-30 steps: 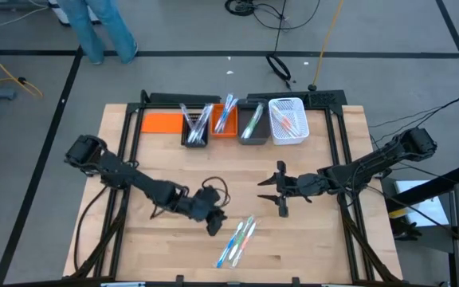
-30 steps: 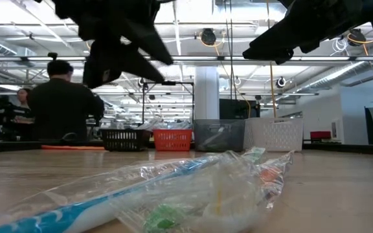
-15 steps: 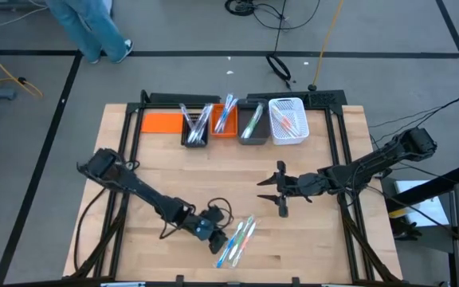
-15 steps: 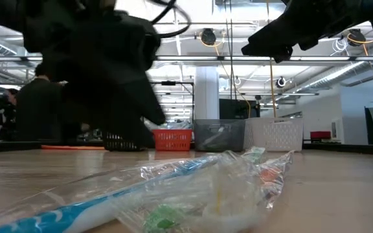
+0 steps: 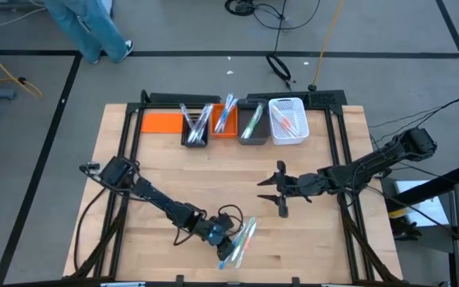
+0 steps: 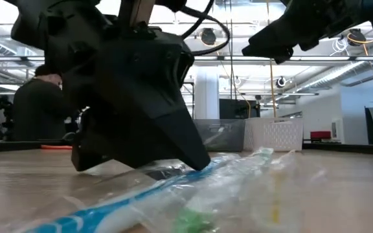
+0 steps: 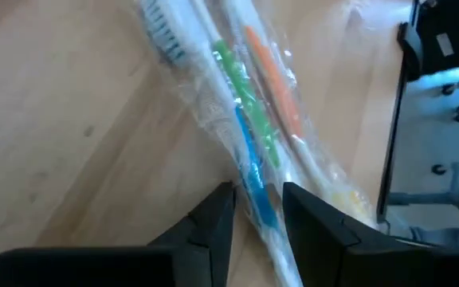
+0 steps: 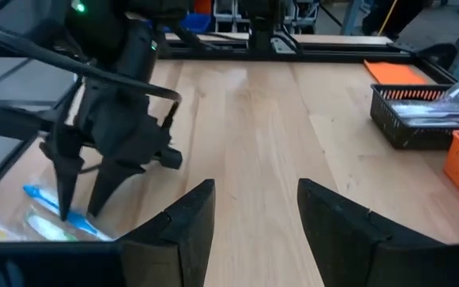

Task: Pick & Place Toothbrushes
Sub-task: Put the blue toothbrush into the orange basket

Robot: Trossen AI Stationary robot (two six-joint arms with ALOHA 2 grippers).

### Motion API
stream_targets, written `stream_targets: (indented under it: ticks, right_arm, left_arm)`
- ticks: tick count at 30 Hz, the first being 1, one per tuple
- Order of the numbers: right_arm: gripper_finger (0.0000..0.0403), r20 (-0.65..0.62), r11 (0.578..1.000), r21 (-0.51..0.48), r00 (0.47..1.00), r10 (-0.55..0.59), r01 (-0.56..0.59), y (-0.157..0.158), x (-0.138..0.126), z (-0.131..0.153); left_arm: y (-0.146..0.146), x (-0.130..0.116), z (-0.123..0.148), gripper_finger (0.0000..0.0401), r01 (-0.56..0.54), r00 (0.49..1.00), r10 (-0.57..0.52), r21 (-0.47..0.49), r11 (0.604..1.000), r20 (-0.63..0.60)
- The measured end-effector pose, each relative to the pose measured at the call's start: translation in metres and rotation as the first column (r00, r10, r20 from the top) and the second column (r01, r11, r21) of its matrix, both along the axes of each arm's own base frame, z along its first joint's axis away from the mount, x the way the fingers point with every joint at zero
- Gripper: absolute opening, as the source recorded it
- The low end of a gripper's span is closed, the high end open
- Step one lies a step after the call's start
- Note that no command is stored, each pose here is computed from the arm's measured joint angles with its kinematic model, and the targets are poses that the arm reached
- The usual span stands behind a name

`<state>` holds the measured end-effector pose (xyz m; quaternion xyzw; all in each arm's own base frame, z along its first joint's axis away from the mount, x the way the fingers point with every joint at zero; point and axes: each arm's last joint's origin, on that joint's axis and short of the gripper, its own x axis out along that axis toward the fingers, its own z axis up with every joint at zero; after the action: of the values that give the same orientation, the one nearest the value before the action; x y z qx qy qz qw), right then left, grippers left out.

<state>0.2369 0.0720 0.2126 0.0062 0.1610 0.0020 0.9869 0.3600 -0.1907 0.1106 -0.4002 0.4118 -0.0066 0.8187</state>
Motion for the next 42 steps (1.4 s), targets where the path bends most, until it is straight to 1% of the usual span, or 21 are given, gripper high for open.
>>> stream_targets:
  ticks: [3,5,8,9,15,18,21,23,25,27,30,32,37,39,42]
  right_arm:
    - [0.0171,-0.002,1.000,-0.001,1.000,0.000,0.000,0.000,0.000,0.000]
    - [0.0171,-0.007,1.000,-0.003,1.000,0.000,0.000,0.000,0.000,0.000]
    - [0.0171,-0.008,1.000,-0.003,1.000,-0.001,0.001,0.000,0.000,-0.001]
    - [0.0171,-0.011,1.000,-0.004,1.000,-0.001,0.001,0.000,0.000,-0.001]
    - [0.0171,-0.011,1.000,-0.004,1.000,-0.001,0.001,-0.001,-0.002,-0.006]
    - [0.0171,-0.009,1.000,-0.004,1.000,-0.002,0.002,-0.001,-0.004,-0.008]
    - [0.0171,-0.007,1.000,-0.003,1.000,-0.002,0.002,-0.001,-0.004,-0.008]
    - [0.0171,-0.002,1.000,-0.001,1.000,-0.001,0.001,-0.001,-0.004,-0.008]
    - [0.0171,-0.001,1.000,0.001,1.000,0.001,-0.001,-0.001,-0.004,-0.008]
    - [0.0171,-0.001,1.000,0.007,1.000,0.018,-0.018,-0.001,-0.004,-0.008]
    - [0.0171,0.021,0.999,0.025,0.999,0.047,-0.048,0.000,-0.003,-0.006]
    - [0.0171,0.038,0.997,0.035,0.997,0.064,-0.065,0.001,-0.002,-0.004]
    - [0.0171,0.073,0.991,0.059,0.991,0.115,-0.119,0.003,-0.002,0.000]
    - [0.0171,0.092,0.990,0.065,0.989,0.120,-0.126,0.003,-0.001,0.002]
    - [0.0171,0.114,0.989,0.081,0.987,0.117,-0.127,0.004,-0.001,0.004]
  left_arm:
    - [-0.001,0.002,0.001,0.0099,0.019,1.000,-0.019,0.016,1.000,-0.005]
    - [-0.002,0.002,0.002,0.0073,0.028,0.999,-0.028,0.028,0.999,-0.018]
    - [0.000,0.002,0.002,0.0019,0.036,0.999,-0.034,0.049,0.998,-0.038]
    - [0.001,0.001,0.001,0.0011,0.032,0.999,-0.029,0.059,0.998,-0.046]
    - [0.004,0.001,0.005,0.0003,0.032,0.999,-0.029,0.100,0.994,-0.035]
    - [0.007,-0.001,0.015,0.0002,0.022,1.000,-0.020,0.146,0.989,-0.016]
    - [0.011,-0.005,0.034,0.0001,-0.013,1.000,0.007,0.212,0.977,0.028]
    - [0.015,-0.007,0.049,0.0000,-0.059,0.996,0.040,0.261,0.964,0.075]
    - [0.019,-0.012,0.062,0.0000,-0.104,0.992,0.072,0.327,0.939,0.108]
    - [0.023,-0.014,0.077,0.0000,-0.152,0.981,0.093,0.376,0.914,0.171]
    - [0.028,-0.018,0.100,0.0000,-0.221,0.957,0.111,0.429,0.876,0.267]
    - [0.031,-0.020,0.112,0.0000,-0.258,0.943,0.118,0.460,0.850,0.311]
    - [0.033,-0.019,0.124,0.0000,-0.317,0.913,0.107,0.521,0.793,0.393]
    - [0.032,-0.017,0.127,0.0000,-0.319,0.900,0.076,0.533,0.784,0.428]
    - [0.032,-0.013,0.128,0.0000,-0.332,0.887,0.057,0.549,0.767,0.458]
